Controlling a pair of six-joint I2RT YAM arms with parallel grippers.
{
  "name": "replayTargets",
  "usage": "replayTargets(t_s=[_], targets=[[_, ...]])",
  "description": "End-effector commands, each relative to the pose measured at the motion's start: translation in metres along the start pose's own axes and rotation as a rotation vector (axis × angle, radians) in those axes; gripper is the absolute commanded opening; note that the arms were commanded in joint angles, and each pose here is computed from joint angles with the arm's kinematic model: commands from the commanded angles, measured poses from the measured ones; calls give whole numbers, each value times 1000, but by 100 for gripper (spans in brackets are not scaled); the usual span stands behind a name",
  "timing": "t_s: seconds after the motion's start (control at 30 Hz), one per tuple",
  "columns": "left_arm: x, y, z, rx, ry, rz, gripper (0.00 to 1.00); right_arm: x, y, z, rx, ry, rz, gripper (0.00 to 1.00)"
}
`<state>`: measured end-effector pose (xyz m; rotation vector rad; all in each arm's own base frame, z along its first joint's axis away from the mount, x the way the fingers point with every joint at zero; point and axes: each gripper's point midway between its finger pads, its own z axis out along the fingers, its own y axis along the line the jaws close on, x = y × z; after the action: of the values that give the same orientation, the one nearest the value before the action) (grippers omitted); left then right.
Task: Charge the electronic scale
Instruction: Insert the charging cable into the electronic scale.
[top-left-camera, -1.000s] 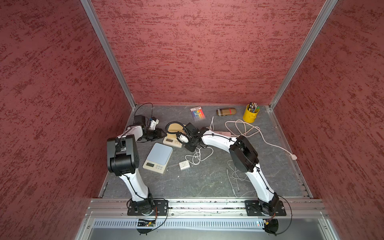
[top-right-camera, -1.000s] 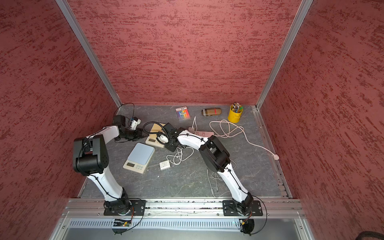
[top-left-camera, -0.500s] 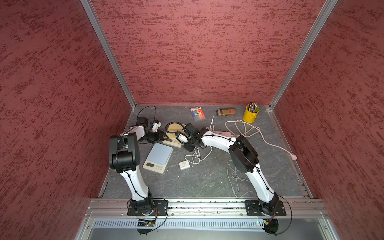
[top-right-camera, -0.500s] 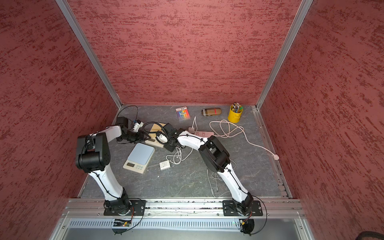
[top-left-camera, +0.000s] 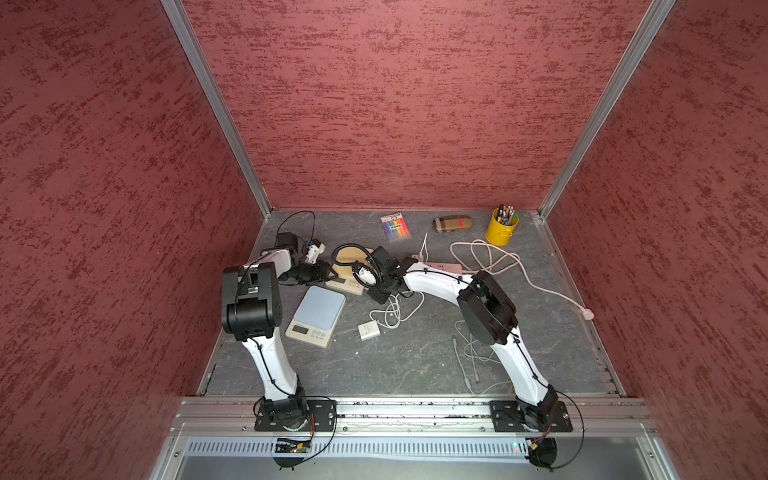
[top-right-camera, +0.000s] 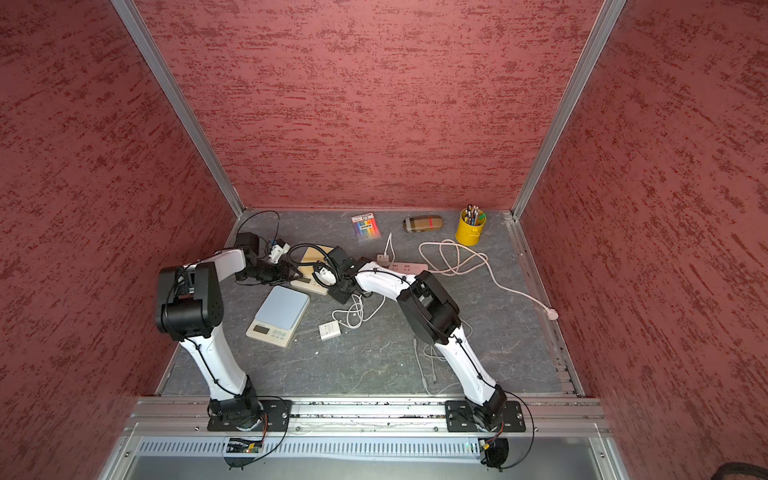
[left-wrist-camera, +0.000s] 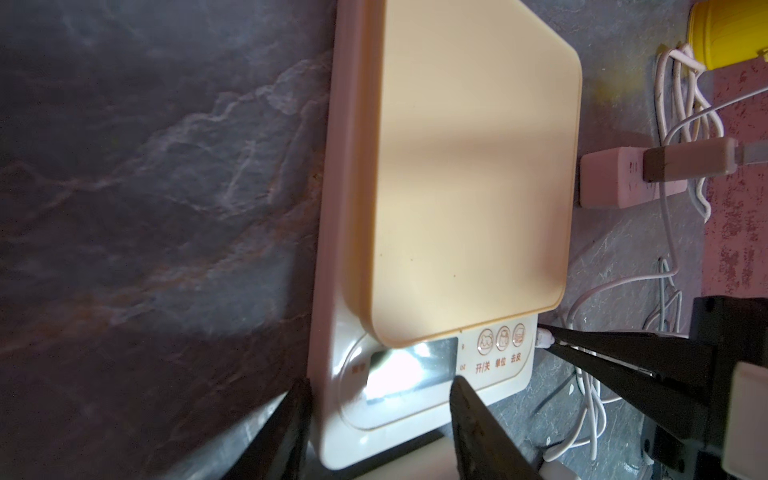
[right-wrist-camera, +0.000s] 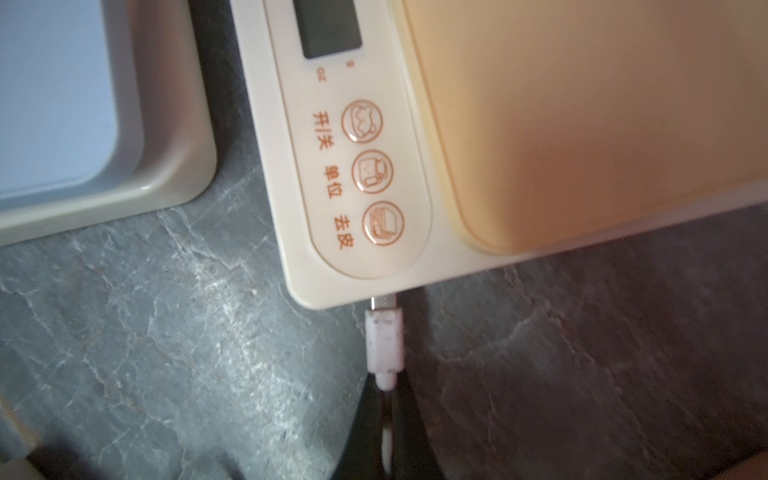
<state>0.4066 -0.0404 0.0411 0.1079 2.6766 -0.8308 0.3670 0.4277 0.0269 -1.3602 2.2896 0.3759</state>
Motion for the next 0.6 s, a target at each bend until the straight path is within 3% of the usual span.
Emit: replayTargets(t_s=[0.0, 0.57], targets=[[14, -31, 16, 117, 70, 42, 54, -19, 11, -4, -40, -72, -29, 0], [27, -59, 35, 164, 138, 145, 52, -38, 9, -10, -46, -76, -118, 0]])
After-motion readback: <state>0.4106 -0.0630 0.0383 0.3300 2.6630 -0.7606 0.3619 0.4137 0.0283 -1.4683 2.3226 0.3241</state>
